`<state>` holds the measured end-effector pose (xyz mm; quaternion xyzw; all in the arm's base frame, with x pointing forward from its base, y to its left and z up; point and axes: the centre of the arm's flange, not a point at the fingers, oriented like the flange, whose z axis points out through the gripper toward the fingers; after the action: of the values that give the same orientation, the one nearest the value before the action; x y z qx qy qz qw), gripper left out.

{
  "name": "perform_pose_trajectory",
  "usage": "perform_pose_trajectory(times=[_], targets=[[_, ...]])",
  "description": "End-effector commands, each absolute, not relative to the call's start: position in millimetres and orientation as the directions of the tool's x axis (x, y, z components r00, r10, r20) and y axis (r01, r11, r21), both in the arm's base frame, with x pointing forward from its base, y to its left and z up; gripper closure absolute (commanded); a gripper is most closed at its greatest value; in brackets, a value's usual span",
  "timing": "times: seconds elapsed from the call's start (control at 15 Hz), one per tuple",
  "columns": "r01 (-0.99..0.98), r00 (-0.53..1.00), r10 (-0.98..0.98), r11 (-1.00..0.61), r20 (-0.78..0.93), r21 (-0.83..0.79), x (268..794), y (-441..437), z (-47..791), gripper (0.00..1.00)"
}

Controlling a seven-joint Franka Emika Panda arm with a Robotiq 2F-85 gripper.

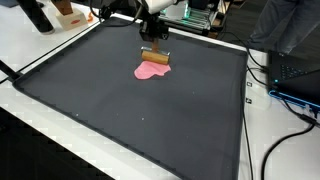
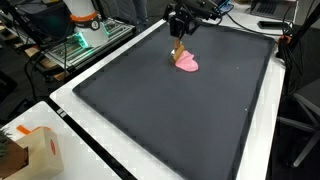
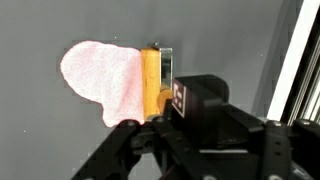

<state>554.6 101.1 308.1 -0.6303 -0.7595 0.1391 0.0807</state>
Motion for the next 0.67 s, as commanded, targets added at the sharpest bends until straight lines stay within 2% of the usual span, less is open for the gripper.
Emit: perform_pose_trajectory(times=[0.0,0.6], targets=[[0.949,-0.178,0.983,0.162,-0.035,-0.271,558,90,298,0.75],[0.974,-0.134,0.991,0.128,-0.023,-0.189,568,79,291,0.75]])
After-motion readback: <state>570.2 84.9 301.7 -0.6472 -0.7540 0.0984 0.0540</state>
